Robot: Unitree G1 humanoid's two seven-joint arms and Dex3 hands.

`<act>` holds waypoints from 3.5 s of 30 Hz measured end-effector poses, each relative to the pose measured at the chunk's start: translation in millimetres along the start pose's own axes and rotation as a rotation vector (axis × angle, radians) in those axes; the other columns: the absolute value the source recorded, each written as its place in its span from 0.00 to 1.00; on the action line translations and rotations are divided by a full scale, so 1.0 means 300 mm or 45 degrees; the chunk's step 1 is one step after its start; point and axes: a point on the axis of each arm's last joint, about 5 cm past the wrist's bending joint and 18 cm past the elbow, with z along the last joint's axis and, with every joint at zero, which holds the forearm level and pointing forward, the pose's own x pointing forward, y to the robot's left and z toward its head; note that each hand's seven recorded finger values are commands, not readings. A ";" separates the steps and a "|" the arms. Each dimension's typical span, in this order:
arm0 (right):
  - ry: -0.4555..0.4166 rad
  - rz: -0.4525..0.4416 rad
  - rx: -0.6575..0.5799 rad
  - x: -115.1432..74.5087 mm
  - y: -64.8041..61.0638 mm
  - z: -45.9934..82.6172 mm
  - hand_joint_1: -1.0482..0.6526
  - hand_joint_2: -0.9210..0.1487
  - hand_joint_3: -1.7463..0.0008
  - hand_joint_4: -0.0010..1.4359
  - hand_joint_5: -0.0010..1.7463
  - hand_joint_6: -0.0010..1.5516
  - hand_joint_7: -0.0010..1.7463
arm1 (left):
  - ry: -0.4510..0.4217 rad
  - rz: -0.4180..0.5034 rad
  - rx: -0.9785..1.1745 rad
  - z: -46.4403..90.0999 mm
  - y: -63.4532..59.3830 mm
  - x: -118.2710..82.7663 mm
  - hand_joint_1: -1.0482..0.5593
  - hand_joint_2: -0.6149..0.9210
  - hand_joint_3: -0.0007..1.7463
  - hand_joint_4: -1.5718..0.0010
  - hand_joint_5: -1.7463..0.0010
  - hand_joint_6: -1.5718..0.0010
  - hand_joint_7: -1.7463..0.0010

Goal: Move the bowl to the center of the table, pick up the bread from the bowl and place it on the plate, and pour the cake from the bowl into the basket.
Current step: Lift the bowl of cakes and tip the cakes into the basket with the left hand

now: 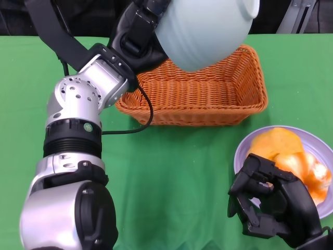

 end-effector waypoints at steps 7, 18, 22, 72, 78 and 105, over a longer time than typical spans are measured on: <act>-0.005 -0.001 0.003 -0.001 0.001 0.002 0.54 0.36 0.35 0.50 1.00 0.42 0.85 | -0.012 0.029 -0.038 -0.001 0.004 -0.003 0.53 0.83 0.48 0.57 0.00 0.53 0.11; -0.005 0.000 0.003 -0.002 0.002 0.002 0.54 0.35 0.35 0.50 1.00 0.42 0.86 | -0.013 0.048 -0.061 -0.003 0.006 -0.005 0.53 0.84 0.47 0.57 0.00 0.52 0.11; -0.005 0.001 0.004 -0.002 0.002 0.002 0.55 0.35 0.35 0.50 1.00 0.42 0.86 | -0.016 0.065 -0.069 -0.003 0.006 -0.005 0.53 0.87 0.46 0.56 0.00 0.53 0.10; -0.010 0.021 0.010 -0.008 0.017 -0.024 0.57 0.35 0.34 0.51 0.98 0.42 0.85 | -0.011 0.062 -0.054 -0.007 0.039 -0.039 0.53 0.90 0.40 0.56 0.03 0.53 0.13; -0.007 0.014 0.002 -0.016 0.021 -0.016 0.56 0.37 0.34 0.52 0.98 0.43 0.85 | -0.007 0.050 -0.032 -0.002 0.014 -0.036 0.53 0.88 0.41 0.54 0.05 0.51 0.15; 0.003 0.018 -0.002 -0.018 0.016 -0.014 0.56 0.38 0.32 0.52 0.97 0.44 0.84 | -0.030 0.195 0.144 -0.016 0.013 -0.039 0.55 0.83 0.58 0.53 0.05 0.52 0.14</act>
